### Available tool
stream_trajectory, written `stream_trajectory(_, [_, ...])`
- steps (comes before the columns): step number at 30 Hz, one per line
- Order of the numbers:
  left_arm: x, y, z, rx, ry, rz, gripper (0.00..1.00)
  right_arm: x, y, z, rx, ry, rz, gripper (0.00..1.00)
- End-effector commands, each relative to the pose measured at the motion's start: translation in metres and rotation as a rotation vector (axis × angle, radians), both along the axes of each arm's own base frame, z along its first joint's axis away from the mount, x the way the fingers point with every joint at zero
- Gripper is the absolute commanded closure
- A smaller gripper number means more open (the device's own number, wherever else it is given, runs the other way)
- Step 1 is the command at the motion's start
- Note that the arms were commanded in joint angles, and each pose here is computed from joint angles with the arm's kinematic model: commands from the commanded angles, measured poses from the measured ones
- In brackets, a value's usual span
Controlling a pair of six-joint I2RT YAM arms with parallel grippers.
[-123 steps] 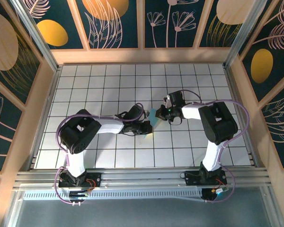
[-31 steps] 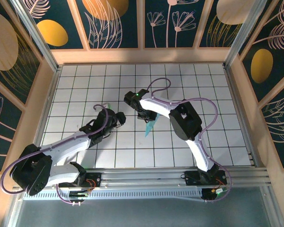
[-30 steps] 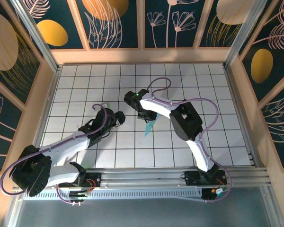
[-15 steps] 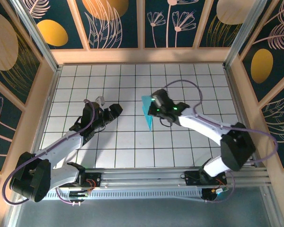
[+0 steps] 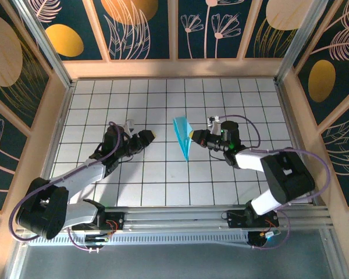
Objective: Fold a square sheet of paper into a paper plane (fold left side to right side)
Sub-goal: Turn over the paper plane at the center of the table.
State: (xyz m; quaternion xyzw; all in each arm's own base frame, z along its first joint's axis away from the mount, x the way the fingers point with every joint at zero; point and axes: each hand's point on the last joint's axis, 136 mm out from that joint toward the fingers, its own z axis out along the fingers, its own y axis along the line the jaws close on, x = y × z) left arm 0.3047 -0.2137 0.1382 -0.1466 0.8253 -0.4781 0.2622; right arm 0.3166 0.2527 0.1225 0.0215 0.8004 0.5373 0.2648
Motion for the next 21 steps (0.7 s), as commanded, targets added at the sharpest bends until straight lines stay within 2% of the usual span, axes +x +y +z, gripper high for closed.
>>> stream_trajectory(1, [0.001, -0.008, -0.003, -0.044, 0.019, -0.036, 0.48, -0.006, 0.011, 0.007, 0.129, -0.015, 0.072, 1.0])
stream_trajectory(4, [0.002, -0.01, -0.015, -0.04, 0.057, -0.038, 0.52, -0.007, 0.015, -0.012, 0.164, 0.051, 0.08, 1.0])
stream_trajectory(10, [0.001, -0.01, -0.037, -0.029, 0.116, -0.031, 0.54, -0.006, 0.012, -0.057, 0.096, 0.153, 0.032, 1.0])
stream_trajectory(15, [0.001, -0.013, -0.05, -0.009, 0.149, -0.04, 0.55, -0.007, 0.007, -0.075, 0.032, 0.19, 0.01, 1.0])
stream_trajectory(21, [0.004, -0.036, -0.063, 0.006, 0.174, -0.102, 0.55, -0.007, 0.003, -0.09, -0.015, 0.235, -0.012, 1.0])
